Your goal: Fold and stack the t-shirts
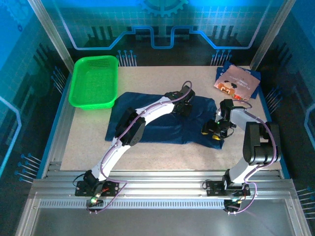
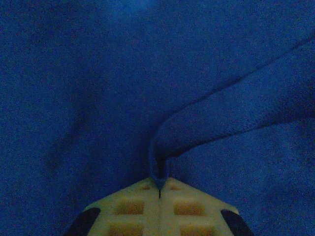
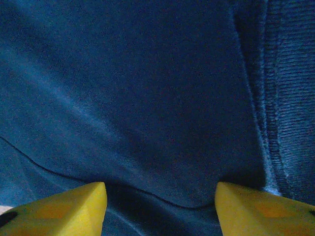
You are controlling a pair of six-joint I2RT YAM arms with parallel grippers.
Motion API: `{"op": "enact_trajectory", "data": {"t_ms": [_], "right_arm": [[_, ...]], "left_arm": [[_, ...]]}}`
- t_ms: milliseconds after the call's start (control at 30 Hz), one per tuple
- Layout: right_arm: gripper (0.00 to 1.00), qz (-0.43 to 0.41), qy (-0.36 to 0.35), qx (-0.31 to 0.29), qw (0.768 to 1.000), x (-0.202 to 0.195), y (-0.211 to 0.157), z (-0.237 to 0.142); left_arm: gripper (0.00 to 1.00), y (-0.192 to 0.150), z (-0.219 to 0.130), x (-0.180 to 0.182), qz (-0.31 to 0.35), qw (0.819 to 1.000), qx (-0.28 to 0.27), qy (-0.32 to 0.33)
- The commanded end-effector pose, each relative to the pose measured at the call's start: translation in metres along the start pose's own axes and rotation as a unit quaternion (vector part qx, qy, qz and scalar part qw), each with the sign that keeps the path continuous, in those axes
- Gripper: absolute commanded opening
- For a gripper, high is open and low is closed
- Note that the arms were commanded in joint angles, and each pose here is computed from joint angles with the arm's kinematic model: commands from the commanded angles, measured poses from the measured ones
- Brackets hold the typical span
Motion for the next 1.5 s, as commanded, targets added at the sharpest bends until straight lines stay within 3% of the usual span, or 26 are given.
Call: {"op": "enact_trajectory", "data": {"t_ms": [0, 433, 533, 600, 700, 800, 1000, 1233, 1467], "right_arm": [[0.61, 0.026, -0.023, 0.049, 0.998, -0.014, -0.021, 0.006], [0.61, 0.050, -0.064, 0.063, 0.995, -0.025, -0.025, 0.008], [0.64, 0.047, -0.053, 0.041, 0.997, -0.021, -0.022, 0.001], [0.65, 0.040, -0.043, 0.015, 0.998, -0.016, -0.018, -0.009], [0.68, 0.015, -0.044, -0.033, 0.998, -0.006, -0.010, -0.036], [0.74, -0.006, -0.049, -0.071, 0.996, 0.003, -0.007, -0.065], [0.75, 0.001, -0.015, -0.090, 0.996, 0.016, -0.011, -0.086], [0.72, 0.020, -0.007, -0.049, 0.999, 0.018, -0.012, -0.054], [0.46, 0.080, -0.085, 0.041, 0.992, -0.006, -0.019, -0.002]], "left_arm": [[0.00, 0.015, -0.014, 0.009, -0.011, 0.999, -0.028, 0.025], [0.03, 0.025, -0.020, 0.022, -0.027, 0.999, -0.035, 0.024], [0.28, 0.034, -0.038, 0.023, -0.052, 0.998, -0.042, 0.008], [0.52, 0.041, -0.063, 0.016, -0.061, 0.997, -0.052, -0.016], [0.67, 0.044, -0.110, 0.017, -0.076, 0.994, -0.074, -0.018], [0.75, 0.031, -0.154, 0.037, -0.115, 0.990, -0.076, -0.017], [0.78, -0.027, -0.182, 0.132, -0.235, 0.970, -0.031, 0.055], [0.74, -0.065, -0.178, 0.211, -0.316, 0.942, -0.007, 0.112], [0.57, -0.111, -0.151, 0.255, -0.374, 0.904, 0.051, 0.199]]}}
Point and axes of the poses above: each hand's point on the last joint's axis, 136 mm out from that joint toward the fingers, its own z axis out along the fingers, its own x axis along the line the jaws close on, y = z × x, the point moved 9 cm from there along -z, back along the fingers, and after that the axes turned 13 degrees about -z, right-handed, at the moved point
